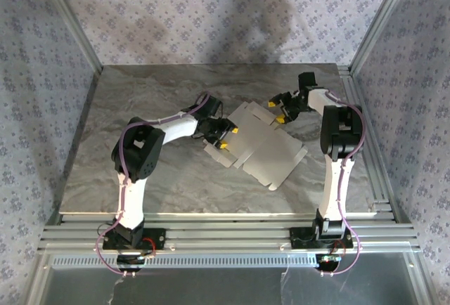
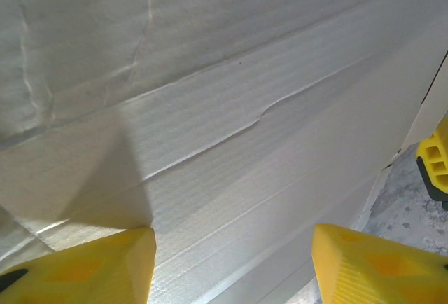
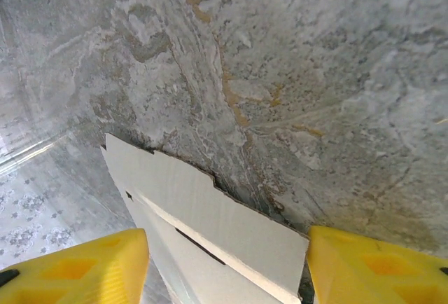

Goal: Fold the paper box

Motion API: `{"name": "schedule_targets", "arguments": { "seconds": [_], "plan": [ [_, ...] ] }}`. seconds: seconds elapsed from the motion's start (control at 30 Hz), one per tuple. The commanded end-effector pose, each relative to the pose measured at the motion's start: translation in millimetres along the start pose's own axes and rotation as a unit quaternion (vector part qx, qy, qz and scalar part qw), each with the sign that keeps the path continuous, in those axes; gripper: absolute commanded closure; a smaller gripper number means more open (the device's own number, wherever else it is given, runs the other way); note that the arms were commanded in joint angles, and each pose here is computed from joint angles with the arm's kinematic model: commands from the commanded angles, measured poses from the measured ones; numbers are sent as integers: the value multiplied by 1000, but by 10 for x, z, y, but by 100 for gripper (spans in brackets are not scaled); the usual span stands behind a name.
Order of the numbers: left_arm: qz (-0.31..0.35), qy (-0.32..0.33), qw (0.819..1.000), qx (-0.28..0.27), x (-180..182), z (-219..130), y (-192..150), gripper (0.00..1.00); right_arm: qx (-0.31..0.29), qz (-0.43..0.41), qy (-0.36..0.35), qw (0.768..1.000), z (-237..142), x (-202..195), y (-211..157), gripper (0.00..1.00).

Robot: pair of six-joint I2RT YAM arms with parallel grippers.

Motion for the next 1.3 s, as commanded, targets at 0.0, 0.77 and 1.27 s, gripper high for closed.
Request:
{"name": "schedule_targets", "arguments": {
  "seconds": [0.0, 0.77, 1.27],
  "plan": [
    [4, 29, 999, 14, 118, 52, -19, 40, 18, 0, 20, 1000, 102, 70, -92, 38],
    [17, 28, 999, 17, 101, 24, 31, 41, 18, -11, 50, 999, 30, 193, -288, 64],
    [112, -21, 992, -57, -775, -1132, -136, 38, -63, -205, -14, 977, -520, 753, -347, 100]
  ]
}}
Point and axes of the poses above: each hand's point on the last joint's axis, 136 mm out from that joint toward the fingers, its own z axis out along the fingers, its own x axis along the line the jaws close on, y = z × x, the point moved 6 cm from there along -z, back along the fingers, and after that the axes turned 3 degrees about -z, right-handed, at the moved point
